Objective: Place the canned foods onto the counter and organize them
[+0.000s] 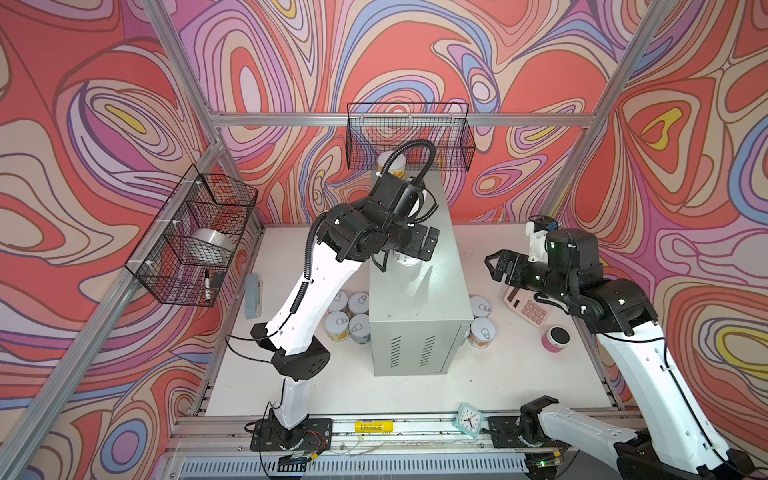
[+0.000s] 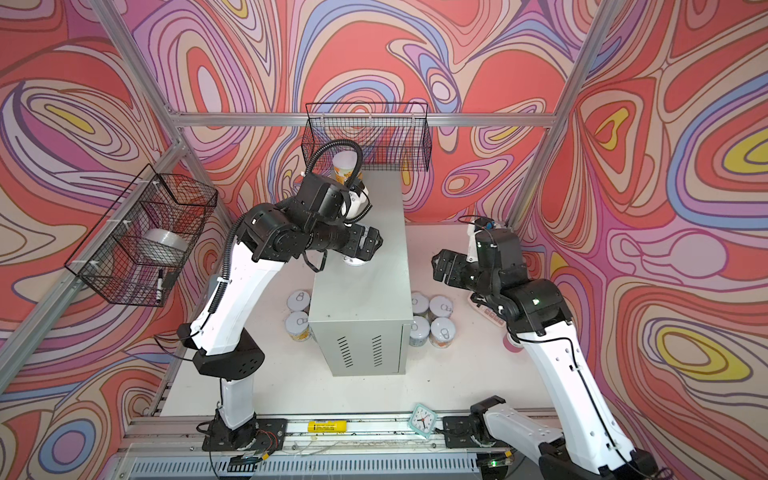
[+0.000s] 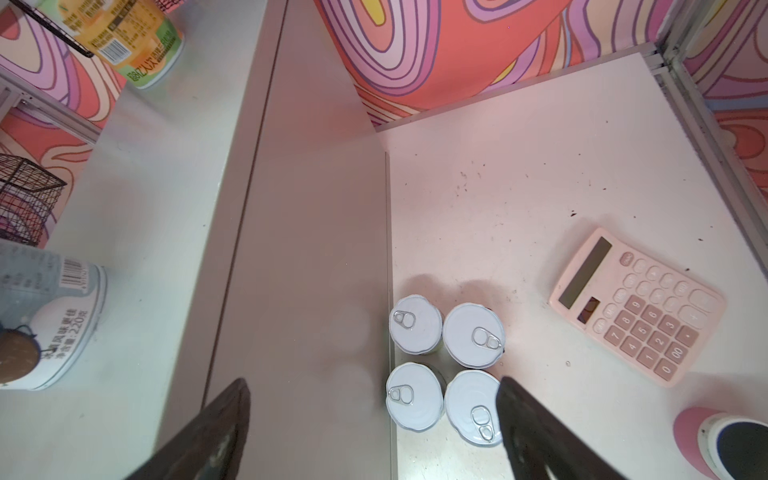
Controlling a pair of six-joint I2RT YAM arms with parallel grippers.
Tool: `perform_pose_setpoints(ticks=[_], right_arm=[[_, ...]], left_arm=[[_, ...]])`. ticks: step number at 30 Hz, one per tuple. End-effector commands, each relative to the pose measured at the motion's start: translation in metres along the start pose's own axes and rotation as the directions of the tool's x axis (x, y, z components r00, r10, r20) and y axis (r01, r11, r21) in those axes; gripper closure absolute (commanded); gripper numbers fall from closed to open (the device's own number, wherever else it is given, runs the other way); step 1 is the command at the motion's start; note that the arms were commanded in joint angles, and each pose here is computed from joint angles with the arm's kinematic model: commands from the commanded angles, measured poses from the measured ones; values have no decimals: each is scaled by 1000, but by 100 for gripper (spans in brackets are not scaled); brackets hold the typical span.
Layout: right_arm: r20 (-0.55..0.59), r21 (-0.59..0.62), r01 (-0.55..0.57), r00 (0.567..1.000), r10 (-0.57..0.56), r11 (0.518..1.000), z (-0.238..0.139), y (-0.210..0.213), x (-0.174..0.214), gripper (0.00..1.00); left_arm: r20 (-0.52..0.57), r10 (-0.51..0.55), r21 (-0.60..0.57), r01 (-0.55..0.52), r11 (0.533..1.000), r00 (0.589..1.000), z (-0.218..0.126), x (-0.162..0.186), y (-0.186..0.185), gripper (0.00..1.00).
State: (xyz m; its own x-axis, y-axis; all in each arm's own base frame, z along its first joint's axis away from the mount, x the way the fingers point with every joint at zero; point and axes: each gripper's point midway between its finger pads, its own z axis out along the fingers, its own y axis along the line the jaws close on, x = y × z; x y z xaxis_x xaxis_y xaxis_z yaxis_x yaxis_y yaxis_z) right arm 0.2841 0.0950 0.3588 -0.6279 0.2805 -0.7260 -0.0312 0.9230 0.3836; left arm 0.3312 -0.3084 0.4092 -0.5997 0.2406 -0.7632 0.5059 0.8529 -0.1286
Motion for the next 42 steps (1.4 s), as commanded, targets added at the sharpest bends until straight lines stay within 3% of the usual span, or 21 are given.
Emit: perform_pose_setpoints(ticks=[1, 10, 14, 16, 19, 28, 37, 42], right_arm=[[16, -70, 5, 1000, -4, 998, -1, 14, -9, 5], [71, -223, 94, 994, -80, 970, -22, 54, -29, 10], [98, -267, 162, 985, -140, 950, -27, 76, -33, 10], [112, -275, 217, 975, -192, 937, -26, 93, -30, 11], [131, -276, 309, 950, -283, 910, -23, 123, -21, 11], [149, -319, 428, 904, -401, 846, 1, 182, -4, 7], [145, -319, 447, 894, -423, 835, 33, 207, -3, 12], [138, -272, 447, 894, -426, 852, 47, 208, -8, 26]], left_arm=[[49, 24, 10, -25, 1000, 998, 6, -12, -6, 0], [285, 43, -31, -36, 999, 958, -56, -59, 6, 0], [304, -46, -53, 65, 996, 952, -72, -63, 41, 0], [282, -123, -26, 135, 990, 952, -77, -54, 60, 0], [292, -125, -93, 158, 983, 948, -89, -36, 83, 0], [235, -276, -196, 323, 926, 932, -104, 51, 144, 0], [191, -383, -136, 410, 902, 904, -77, 87, 154, 2], [164, -390, -114, 410, 905, 906, -63, 91, 152, 4]])
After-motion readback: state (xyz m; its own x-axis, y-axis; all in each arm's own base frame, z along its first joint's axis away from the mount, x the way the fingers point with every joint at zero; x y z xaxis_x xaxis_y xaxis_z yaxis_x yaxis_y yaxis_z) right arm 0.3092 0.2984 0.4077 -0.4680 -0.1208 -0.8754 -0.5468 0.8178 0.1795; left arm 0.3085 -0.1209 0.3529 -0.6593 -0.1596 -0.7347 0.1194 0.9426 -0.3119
